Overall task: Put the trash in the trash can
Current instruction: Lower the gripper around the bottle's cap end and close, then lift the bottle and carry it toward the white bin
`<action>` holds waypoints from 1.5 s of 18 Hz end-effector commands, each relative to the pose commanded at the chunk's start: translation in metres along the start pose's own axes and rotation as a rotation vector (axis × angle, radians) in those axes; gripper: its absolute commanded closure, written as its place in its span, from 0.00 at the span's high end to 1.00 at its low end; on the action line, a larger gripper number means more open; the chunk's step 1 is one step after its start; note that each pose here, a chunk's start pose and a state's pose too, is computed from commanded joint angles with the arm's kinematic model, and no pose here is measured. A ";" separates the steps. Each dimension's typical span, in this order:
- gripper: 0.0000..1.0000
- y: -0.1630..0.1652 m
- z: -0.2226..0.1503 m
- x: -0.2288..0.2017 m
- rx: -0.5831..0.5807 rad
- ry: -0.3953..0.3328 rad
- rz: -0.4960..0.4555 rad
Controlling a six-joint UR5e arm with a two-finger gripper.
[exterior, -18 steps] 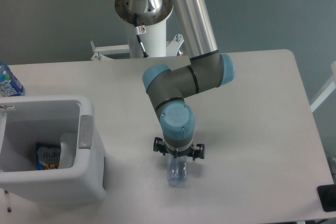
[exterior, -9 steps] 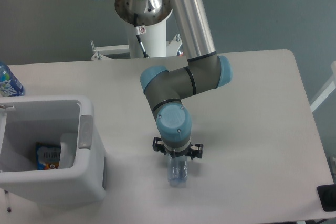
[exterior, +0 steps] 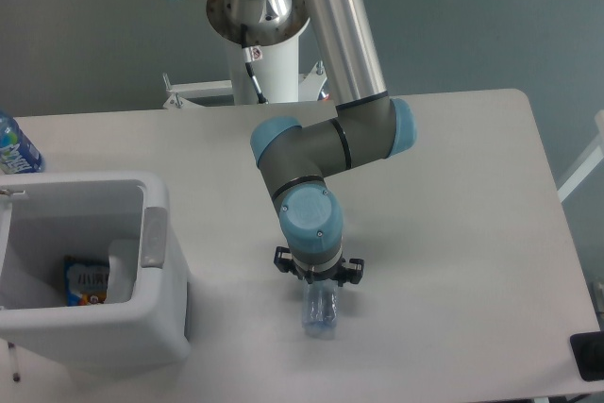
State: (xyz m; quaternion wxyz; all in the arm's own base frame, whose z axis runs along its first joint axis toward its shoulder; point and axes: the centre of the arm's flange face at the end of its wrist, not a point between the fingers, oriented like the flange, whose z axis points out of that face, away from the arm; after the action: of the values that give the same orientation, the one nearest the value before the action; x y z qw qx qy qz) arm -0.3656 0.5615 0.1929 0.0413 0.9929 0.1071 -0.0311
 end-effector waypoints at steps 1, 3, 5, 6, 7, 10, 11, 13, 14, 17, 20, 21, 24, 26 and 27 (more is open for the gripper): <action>0.70 0.000 0.000 0.000 0.000 0.000 0.000; 0.69 0.001 0.000 0.001 0.003 0.000 0.000; 0.64 0.002 -0.001 0.001 0.006 -0.002 -0.001; 0.63 0.002 -0.002 0.001 0.007 -0.003 -0.001; 0.63 0.001 -0.003 0.001 0.009 -0.003 -0.001; 0.63 0.002 -0.004 0.001 0.010 -0.004 0.000; 0.63 0.002 -0.006 0.001 0.013 -0.005 0.000; 0.63 0.003 -0.009 0.000 0.015 -0.007 0.000; 0.63 0.001 -0.016 -0.002 0.027 -0.013 0.000; 0.63 0.005 -0.035 -0.009 0.059 -0.024 -0.003; 0.63 0.021 -0.082 -0.045 0.165 -0.030 -0.047; 0.63 0.026 -0.107 -0.054 0.241 -0.021 -0.064; 0.63 0.037 -0.173 -0.088 0.471 0.003 -0.118; 0.63 0.041 -0.220 -0.106 0.588 0.010 -0.167; 0.63 0.041 -0.242 -0.114 0.643 0.024 -0.200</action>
State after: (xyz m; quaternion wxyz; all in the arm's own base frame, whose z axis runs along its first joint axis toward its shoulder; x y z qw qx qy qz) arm -0.4548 0.5187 0.4451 -0.2785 0.9399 0.1893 -0.0556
